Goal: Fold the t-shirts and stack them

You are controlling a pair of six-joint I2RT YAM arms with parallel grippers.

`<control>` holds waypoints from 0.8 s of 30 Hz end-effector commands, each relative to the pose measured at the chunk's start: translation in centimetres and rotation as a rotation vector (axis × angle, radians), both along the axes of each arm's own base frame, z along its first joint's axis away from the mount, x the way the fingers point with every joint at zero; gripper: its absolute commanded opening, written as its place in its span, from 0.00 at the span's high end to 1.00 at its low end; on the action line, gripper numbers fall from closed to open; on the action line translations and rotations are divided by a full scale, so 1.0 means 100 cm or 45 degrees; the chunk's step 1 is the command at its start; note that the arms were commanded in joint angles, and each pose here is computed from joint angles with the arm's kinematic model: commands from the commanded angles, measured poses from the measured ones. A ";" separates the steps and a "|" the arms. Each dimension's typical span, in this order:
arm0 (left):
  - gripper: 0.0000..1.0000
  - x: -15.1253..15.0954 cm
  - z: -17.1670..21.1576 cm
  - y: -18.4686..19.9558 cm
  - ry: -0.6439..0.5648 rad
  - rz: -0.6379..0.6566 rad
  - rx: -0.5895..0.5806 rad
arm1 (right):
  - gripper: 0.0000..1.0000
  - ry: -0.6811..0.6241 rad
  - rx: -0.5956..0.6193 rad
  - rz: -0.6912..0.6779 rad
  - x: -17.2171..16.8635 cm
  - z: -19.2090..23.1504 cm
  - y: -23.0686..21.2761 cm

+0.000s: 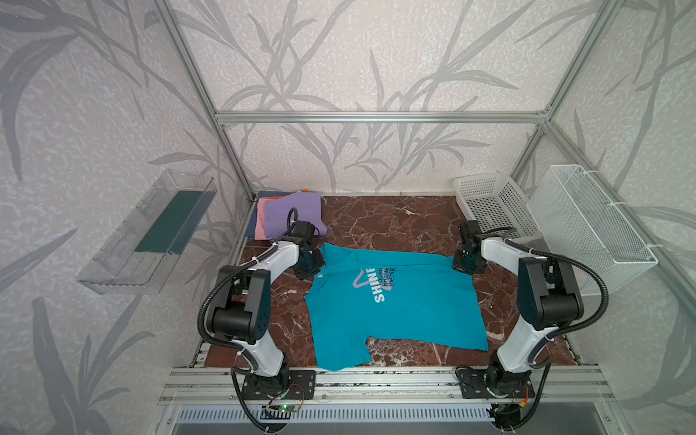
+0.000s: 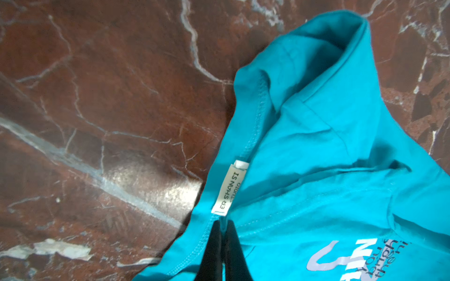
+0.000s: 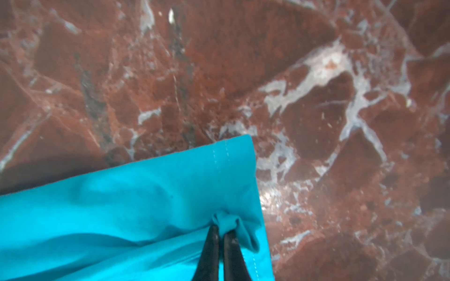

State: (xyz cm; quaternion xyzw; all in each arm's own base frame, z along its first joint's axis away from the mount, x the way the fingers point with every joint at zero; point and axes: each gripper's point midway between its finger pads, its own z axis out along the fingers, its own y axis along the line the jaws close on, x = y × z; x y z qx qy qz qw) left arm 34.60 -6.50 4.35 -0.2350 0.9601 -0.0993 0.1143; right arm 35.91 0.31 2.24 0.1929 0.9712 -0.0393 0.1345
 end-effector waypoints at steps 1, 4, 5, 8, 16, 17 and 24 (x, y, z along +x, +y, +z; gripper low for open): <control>1.00 -0.005 0.006 0.006 -0.025 0.029 0.046 | 0.87 -0.045 -0.023 -0.037 -0.004 0.011 -0.007; 1.00 -0.011 0.004 0.008 -0.003 0.030 0.065 | 0.67 -0.040 -0.023 -0.038 -0.008 0.011 -0.007; 0.99 -0.014 0.004 0.009 0.006 0.031 0.071 | 0.63 -0.031 -0.024 -0.041 -0.010 0.010 -0.008; 0.87 -0.026 0.003 0.012 0.042 0.032 0.097 | 0.59 -0.070 -0.014 -0.047 -0.015 0.021 -0.007; 0.68 -0.050 0.017 0.017 0.060 0.003 0.214 | 0.59 -0.285 -0.027 0.004 -0.018 0.078 -0.007; 0.68 -0.047 0.021 0.015 0.042 -0.004 0.222 | 0.62 -0.323 -0.024 0.016 -0.015 0.085 -0.006; 0.66 0.007 0.046 -0.020 -0.091 -0.068 0.209 | 0.85 -0.300 0.032 0.123 -0.002 0.084 0.029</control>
